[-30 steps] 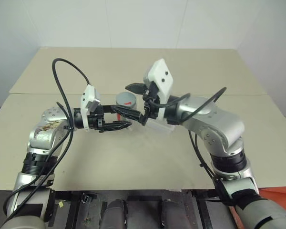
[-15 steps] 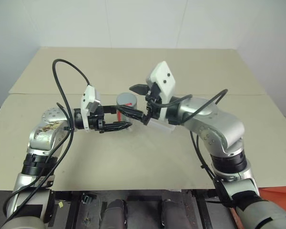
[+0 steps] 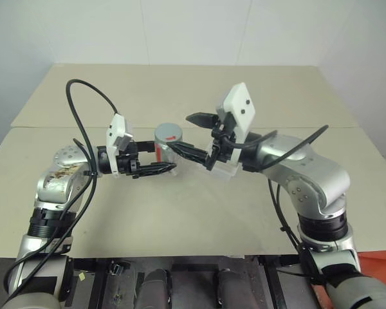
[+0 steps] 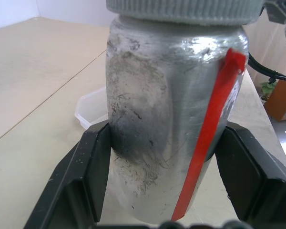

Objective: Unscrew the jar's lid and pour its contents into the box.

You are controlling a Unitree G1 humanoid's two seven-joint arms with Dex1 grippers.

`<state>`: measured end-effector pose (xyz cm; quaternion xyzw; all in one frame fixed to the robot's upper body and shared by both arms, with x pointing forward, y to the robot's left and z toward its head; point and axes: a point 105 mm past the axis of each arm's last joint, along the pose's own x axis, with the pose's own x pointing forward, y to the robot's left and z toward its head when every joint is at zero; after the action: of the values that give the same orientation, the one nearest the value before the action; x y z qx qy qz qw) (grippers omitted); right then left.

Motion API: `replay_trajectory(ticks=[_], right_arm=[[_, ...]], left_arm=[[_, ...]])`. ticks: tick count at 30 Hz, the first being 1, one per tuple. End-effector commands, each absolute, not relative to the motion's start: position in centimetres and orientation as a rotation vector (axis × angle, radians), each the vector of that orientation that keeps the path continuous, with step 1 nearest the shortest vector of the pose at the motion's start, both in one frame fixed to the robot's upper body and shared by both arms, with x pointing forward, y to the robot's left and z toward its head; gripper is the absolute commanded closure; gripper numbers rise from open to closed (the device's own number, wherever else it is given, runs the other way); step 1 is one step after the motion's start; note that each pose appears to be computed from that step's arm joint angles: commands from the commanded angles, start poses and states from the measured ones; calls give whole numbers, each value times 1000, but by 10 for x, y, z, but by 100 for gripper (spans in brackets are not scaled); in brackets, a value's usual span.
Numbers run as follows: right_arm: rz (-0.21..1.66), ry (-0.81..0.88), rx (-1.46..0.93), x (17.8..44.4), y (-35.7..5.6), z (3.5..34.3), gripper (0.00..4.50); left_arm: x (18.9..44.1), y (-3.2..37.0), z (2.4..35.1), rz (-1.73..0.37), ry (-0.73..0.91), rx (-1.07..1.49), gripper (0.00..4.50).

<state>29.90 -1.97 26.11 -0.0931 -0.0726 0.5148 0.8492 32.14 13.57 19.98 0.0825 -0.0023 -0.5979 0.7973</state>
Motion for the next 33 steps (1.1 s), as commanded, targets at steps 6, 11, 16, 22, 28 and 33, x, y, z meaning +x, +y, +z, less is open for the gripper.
replay_trajectory(ticks=[6, 11, 16, 22, 28, 33], right_arm=[[1045, -187, -208, 300, -28, 269, 9], [1012, -169, -216, 307, -31, 266, 9], [976, -158, -229, 313, -37, 264, 9], [956, -157, -237, 316, -44, 265, 9], [952, -152, -244, 316, -47, 264, 9], [956, -151, -250, 317, -47, 263, 9]], left_arm=[[315, 134, 214, -1306, -63, 193, 155], [313, 134, 214, -1310, -65, 195, 155], [308, 134, 214, -1315, -68, 192, 155], [304, 136, 214, -1309, -71, 186, 155], [301, 136, 215, -1303, -81, 177, 155], [301, 136, 216, -1295, -89, 170, 155]])
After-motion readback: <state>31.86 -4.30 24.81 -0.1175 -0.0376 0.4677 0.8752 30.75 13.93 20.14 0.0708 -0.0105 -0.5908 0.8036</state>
